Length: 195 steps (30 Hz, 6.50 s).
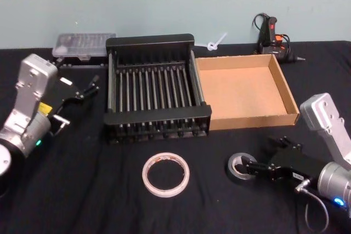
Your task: Pick up the white tape and place it into the black box , Pick up the silver tape and place it into the brown box.
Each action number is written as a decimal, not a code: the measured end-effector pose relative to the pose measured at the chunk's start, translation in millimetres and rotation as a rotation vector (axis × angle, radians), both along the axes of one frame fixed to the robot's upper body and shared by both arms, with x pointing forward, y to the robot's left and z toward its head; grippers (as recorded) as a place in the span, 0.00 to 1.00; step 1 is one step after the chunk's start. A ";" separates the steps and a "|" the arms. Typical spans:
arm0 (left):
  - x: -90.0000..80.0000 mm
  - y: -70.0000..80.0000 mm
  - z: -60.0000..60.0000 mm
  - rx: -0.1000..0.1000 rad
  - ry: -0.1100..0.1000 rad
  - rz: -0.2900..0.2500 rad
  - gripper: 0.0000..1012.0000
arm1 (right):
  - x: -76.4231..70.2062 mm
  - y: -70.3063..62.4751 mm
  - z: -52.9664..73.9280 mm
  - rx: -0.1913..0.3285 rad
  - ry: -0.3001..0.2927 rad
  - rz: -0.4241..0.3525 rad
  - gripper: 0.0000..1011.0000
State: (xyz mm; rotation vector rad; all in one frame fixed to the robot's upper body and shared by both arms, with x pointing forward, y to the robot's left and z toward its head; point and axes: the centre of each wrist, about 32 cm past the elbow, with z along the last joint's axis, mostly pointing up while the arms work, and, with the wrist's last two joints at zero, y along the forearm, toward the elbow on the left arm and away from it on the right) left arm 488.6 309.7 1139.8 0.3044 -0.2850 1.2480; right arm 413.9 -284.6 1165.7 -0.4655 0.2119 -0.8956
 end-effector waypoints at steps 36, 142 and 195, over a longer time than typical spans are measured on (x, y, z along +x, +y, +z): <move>0.0 0.0 0.0 0.000 0.000 0.000 0.99 | 11.9 5.1 -6.9 -0.040 0.037 0.014 0.99; 0.0 0.0 0.0 0.000 0.000 0.000 0.99 | 87.9 1.1 38.8 0.036 -0.159 -0.129 0.16; 0.0 0.0 0.0 0.000 0.000 0.000 0.99 | 167.4 22.1 13.3 -0.012 -0.068 -0.212 0.50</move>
